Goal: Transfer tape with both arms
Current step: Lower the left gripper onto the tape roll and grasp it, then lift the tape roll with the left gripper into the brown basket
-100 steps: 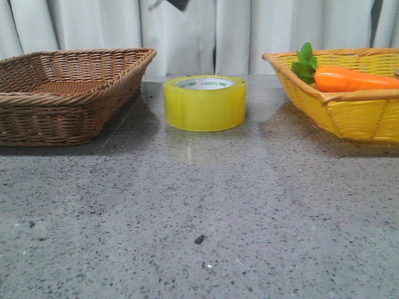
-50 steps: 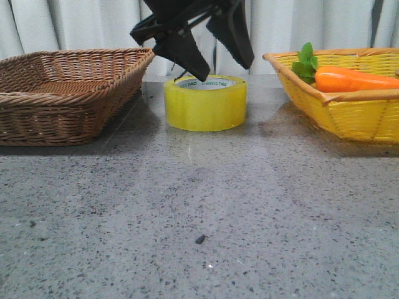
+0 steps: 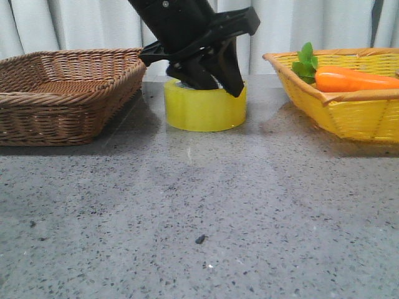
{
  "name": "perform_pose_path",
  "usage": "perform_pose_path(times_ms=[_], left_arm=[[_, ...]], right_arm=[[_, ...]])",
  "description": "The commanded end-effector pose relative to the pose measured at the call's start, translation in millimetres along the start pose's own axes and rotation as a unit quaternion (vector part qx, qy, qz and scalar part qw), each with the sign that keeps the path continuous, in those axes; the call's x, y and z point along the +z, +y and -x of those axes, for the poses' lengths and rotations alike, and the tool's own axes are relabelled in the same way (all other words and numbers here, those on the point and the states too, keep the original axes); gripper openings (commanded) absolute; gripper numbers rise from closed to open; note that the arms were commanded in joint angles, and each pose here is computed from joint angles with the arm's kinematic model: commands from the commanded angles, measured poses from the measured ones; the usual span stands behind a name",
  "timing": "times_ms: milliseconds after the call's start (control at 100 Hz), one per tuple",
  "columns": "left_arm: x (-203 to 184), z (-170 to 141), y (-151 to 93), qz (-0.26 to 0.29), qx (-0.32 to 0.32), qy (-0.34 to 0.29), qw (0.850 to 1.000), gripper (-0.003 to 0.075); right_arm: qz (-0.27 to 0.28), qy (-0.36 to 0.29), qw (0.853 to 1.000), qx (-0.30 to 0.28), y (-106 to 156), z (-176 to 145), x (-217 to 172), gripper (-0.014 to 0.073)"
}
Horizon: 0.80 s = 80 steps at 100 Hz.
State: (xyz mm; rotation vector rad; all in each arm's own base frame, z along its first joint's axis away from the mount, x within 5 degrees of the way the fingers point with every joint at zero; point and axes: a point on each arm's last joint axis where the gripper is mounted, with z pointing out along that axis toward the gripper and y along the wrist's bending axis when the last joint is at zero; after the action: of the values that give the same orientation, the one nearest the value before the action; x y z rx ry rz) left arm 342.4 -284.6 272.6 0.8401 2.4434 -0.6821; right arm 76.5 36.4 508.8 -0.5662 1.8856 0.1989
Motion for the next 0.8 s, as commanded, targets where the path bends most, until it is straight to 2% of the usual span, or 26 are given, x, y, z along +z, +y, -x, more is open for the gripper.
perform_pose_path(times_ms=[0,180,380,500,600,790], left_arm=[[-28,17,-15,-0.012,0.024,-0.056,0.998,-0.0017],[-58,35,-30,-0.025,0.058,-0.107,0.992,-0.0021],[-147,63,-60,-0.023,0.107,-0.224,0.969,-0.0021],[-196,66,-60,0.000,0.117,-0.275,0.954,-0.0021],[-220,61,-38,0.046,0.115,-0.276,0.953,-0.0021],[-223,40,32,0.114,0.050,-0.196,0.973,-0.0021]], right_arm=[[-0.011,-0.042,0.999,-0.008,-3,9,-4,-0.0067],[-0.011,-0.043,0.999,-0.008,-3,9,-4,-0.0067],[-0.012,-0.046,0.999,-0.008,-3,10,-4,-0.0067],[-0.012,-0.049,0.999,-0.008,-3,10,-4,-0.0067],[-0.012,-0.054,0.998,-0.008,-3,11,-4,-0.0067],[-0.005,-0.056,0.998,-0.005,-1,11,-3,-0.0067]])
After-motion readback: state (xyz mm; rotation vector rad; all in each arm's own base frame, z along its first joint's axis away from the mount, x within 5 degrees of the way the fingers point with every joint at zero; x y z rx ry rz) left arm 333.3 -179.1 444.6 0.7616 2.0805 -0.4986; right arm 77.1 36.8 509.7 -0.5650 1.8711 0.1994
